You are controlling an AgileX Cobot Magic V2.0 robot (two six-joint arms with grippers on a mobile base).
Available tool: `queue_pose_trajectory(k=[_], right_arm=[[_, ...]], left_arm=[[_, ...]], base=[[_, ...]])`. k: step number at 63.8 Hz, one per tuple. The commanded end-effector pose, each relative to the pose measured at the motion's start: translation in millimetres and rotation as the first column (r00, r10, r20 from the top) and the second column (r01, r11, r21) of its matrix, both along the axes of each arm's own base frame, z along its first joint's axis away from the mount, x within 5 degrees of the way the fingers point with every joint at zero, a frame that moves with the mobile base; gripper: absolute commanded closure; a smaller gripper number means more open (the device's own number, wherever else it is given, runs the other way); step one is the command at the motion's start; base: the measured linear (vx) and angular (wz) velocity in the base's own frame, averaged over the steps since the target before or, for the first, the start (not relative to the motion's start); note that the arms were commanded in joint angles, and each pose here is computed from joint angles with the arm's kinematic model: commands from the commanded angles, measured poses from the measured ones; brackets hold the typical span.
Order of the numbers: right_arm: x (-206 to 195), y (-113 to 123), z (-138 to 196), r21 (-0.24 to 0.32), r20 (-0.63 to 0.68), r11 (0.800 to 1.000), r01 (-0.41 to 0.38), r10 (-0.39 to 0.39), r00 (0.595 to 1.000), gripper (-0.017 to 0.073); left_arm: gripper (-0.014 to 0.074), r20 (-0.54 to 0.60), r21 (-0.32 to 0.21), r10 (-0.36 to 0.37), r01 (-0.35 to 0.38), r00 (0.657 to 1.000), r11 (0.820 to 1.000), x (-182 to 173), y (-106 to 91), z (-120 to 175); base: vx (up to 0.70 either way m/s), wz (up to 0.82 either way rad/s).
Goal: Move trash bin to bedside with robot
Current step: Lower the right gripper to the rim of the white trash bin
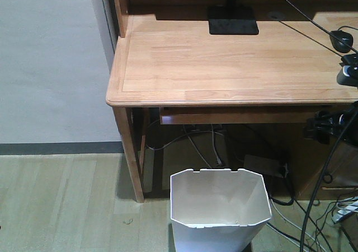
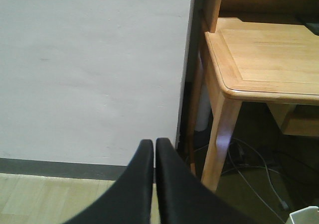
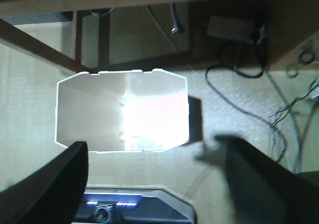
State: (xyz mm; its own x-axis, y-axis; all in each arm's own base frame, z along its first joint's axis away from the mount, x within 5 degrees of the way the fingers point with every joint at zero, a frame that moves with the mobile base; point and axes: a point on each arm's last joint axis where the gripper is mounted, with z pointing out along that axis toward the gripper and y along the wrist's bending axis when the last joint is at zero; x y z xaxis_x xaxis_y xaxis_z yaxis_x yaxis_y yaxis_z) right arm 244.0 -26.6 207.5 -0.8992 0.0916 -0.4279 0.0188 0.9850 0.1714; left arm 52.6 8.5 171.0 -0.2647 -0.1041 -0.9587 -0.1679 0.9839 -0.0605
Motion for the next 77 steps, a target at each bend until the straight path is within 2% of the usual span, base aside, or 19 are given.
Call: queue_pose_trajectory(k=[1, 6, 14, 26, 32, 38, 43, 48, 54, 67, 77], right_arm=[[18, -15, -2, 0.021, 0.094, 1.0, 0.011, -0.013, 0.995, 0.0018], [25, -21, -20, 0.034, 0.071, 0.999, -0.012, 0.01, 0.997, 0.0018], [36, -25, -49, -0.021, 0.036, 0.996, -0.082, 0.082, 0.996, 0.0018], [47, -36, -93, -0.087, -0.011, 0.994, -0.066, 0.065, 0.998, 0.0001], [50, -40, -114, -0.124, -0.042, 0.989, -0.084, 0.079, 0.996, -0.0024], [54, -41, -139, -0.111, -0.093, 0.987, -0.114, 0.104, 0.99, -0.0062], [57, -41, -156, -0.079, -0.127, 0.992, -0.101, 0.091, 0.988, -0.0082], [61, -41, -175, -0.047, -0.16, 0.994, -0.096, 0.087, 0.983, -0.0085], [65, -40, -193, -0.034, -0.189, 0.992, -0.123, 0.114, 0.975, -0.0084], [82, -27, -226, -0.098, -0.213, 0.968, -0.23, 0.206, 0.955, -0.0077], [96, -11, -254, -0.111, -0.23, 0.953, -0.284, 0.253, 0.94, -0.0072]], left_arm=[[0.06, 0.077, 0.004, -0.004, 0.004, 0.997, 1.0, 1, -0.3, 5], [0.06, 0.077, 0.004, -0.004, 0.004, 0.997, 1.0, 1, -0.3, 5], [0.06, 0.077, 0.004, -0.004, 0.004, 0.997, 1.0, 1, -0.3, 5], [0.06, 0.077, 0.004, -0.004, 0.004, 0.997, 1.0, 1, -0.3, 5], [0.06, 0.077, 0.004, -0.004, 0.004, 0.997, 1.0, 1, -0.3, 5], [0.06, 0.077, 0.004, -0.004, 0.004, 0.997, 1.0, 1, -0.3, 5], [0.06, 0.077, 0.004, -0.004, 0.004, 0.997, 1.0, 1, -0.3, 5], [0.06, 0.077, 0.004, -0.004, 0.004, 0.997, 1.0, 1, -0.3, 5], [0.06, 0.077, 0.004, -0.004, 0.004, 0.997, 1.0, 1, -0.3, 5], [0.06, 0.077, 0.004, -0.004, 0.004, 0.997, 1.0, 1, -0.3, 5], [0.06, 0.077, 0.004, -0.004, 0.004, 0.997, 1.0, 1, -0.3, 5]], base=[[0.0, 0.0], [0.0, 0.0], [0.0, 0.0], [0.0, 0.0], [0.0, 0.0], [0.0, 0.0], [0.0, 0.0], [0.0, 0.0], [0.0, 0.0], [0.0, 0.0], [0.0, 0.0]])
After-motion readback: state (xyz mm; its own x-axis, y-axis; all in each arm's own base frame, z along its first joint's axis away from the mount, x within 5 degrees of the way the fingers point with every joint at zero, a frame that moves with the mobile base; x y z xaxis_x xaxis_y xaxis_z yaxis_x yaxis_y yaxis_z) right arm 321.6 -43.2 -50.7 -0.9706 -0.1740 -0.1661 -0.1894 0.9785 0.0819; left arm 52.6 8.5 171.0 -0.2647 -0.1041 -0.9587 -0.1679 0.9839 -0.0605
